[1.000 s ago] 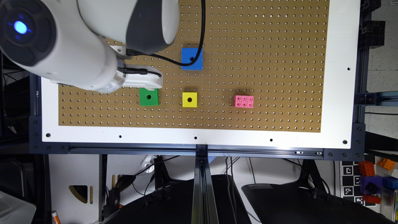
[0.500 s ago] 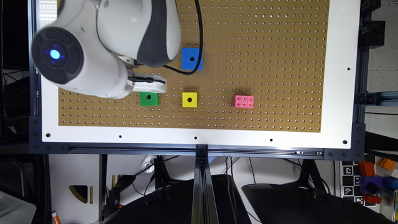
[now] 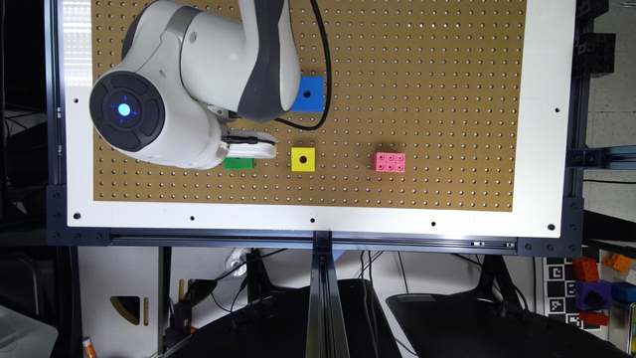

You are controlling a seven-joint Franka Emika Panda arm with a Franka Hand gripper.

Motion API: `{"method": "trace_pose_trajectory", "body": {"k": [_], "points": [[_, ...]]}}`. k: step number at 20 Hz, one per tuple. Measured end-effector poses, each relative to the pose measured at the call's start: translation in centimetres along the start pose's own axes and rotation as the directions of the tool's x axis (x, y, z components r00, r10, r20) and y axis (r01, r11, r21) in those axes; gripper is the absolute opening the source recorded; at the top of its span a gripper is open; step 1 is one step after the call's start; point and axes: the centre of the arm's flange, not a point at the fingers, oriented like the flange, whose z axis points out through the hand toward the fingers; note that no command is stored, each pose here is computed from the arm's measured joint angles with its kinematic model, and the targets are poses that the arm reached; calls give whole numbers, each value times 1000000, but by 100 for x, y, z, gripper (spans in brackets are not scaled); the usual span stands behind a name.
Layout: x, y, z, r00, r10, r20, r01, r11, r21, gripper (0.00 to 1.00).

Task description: Pick up green block.

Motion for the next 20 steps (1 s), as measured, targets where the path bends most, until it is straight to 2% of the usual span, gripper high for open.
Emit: {"method": "trace_pose_trajectory", "body": {"k": [2,3,6,9,11,13,15,17,18,20], "points": [[-3,-13,-1,999999,-1694,26,1694,999998,1411,100],[-9,-14,22,999994,-2082,2755,2081,999998,346,100],[-11,-13,127,999944,-1883,10441,1913,999994,-2908,100],[20,-30,188,999912,-1492,13155,1539,999992,-3564,100],[18,-28,274,999779,-1168,20972,1319,999973,-7187,100],[18,-27,400,999733,-623,23108,790,999973,-7240,100],[38,-33,425,999819,41,19050,51,999988,-4849,100],[40,-32,436,999818,365,19085,-273,999988,-4848,100],[42,-32,431,999833,482,18281,-400,999990,-4445,0],[43,-32,431,999833,498,18271,-416,999990,-4450,0]]}}
